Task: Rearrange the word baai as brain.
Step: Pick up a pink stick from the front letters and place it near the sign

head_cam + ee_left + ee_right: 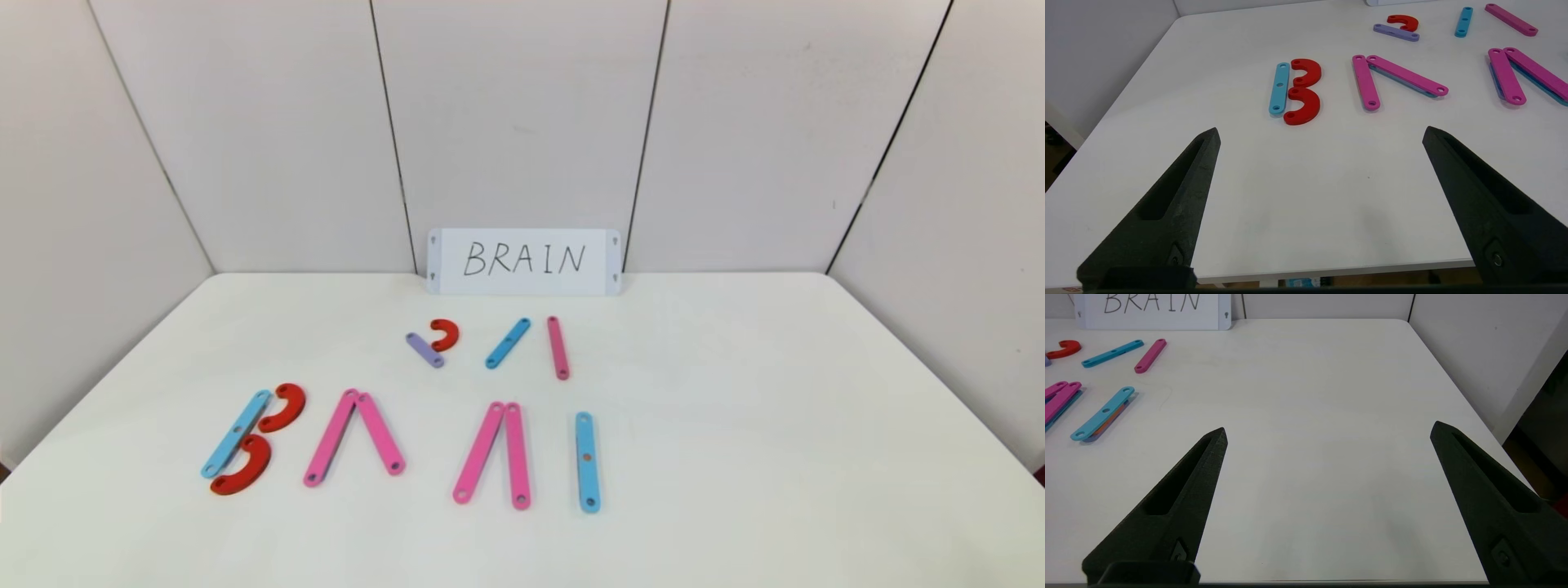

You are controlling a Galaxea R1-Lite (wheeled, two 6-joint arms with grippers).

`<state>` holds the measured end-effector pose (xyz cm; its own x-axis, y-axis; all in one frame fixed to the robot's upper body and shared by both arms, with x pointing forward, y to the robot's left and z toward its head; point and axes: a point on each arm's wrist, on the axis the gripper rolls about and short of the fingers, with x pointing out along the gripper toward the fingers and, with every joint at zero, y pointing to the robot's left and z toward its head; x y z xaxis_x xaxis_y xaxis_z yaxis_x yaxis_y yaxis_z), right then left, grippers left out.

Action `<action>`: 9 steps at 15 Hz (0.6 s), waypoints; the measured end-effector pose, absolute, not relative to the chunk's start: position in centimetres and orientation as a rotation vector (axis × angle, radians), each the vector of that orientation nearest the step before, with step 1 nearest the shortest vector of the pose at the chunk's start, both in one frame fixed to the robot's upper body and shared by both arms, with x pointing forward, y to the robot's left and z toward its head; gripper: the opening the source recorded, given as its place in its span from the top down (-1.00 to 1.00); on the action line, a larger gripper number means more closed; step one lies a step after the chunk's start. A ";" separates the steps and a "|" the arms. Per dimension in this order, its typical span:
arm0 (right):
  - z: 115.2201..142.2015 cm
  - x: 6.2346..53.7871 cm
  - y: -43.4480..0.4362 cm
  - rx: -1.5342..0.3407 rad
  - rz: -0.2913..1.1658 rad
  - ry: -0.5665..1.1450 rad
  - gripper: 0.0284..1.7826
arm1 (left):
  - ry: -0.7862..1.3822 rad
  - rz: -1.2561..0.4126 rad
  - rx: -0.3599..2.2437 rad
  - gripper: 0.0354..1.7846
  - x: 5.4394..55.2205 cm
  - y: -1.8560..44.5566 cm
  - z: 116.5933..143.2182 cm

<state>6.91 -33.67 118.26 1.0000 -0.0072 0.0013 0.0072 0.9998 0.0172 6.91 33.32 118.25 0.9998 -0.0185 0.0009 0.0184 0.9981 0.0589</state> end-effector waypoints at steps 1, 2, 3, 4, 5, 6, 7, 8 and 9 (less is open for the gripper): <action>118.3 6.9 -33.7 0.017 -0.008 -0.001 -0.94 | -0.001 -0.018 0.055 -0.95 6.9 33.3 118.2; 118.3 6.9 -33.7 0.017 -0.008 -0.001 -0.94 | -0.001 -0.019 0.057 -0.95 6.9 33.3 118.2; 118.3 6.9 -33.7 0.017 -0.008 -0.001 -0.94 | 0.001 -0.021 0.063 -0.95 6.9 33.3 118.2; 118.3 6.9 -33.7 0.017 -0.008 -0.002 -0.94 | 0.002 -0.022 0.066 -0.95 6.9 33.3 118.2; 118.3 6.9 -33.7 0.017 -0.008 -0.003 -0.94 | 0.002 -0.025 0.065 -0.95 6.9 33.3 118.2; 118.3 6.9 -33.7 0.016 -0.007 -0.003 -0.94 | 0.008 -0.027 0.064 -0.95 6.9 33.3 118.2; 118.3 6.9 -33.7 0.017 -0.008 -0.003 -0.94 | 0.009 -0.027 0.063 -0.95 6.9 33.3 118.2; 118.3 6.9 -33.7 0.018 -0.009 -0.003 -0.94 | 0.010 -0.026 0.060 -0.95 6.9 33.3 118.2; 118.3 6.9 -33.7 0.018 -0.010 -0.003 -0.94 | 0.009 -0.026 0.057 -0.95 6.9 33.3 118.2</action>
<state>6.91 -33.67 118.28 0.9999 -0.0104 0.0028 0.0104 0.9998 0.0177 6.89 33.31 118.24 0.9996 -0.0253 -0.0094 0.0258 0.9981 0.0564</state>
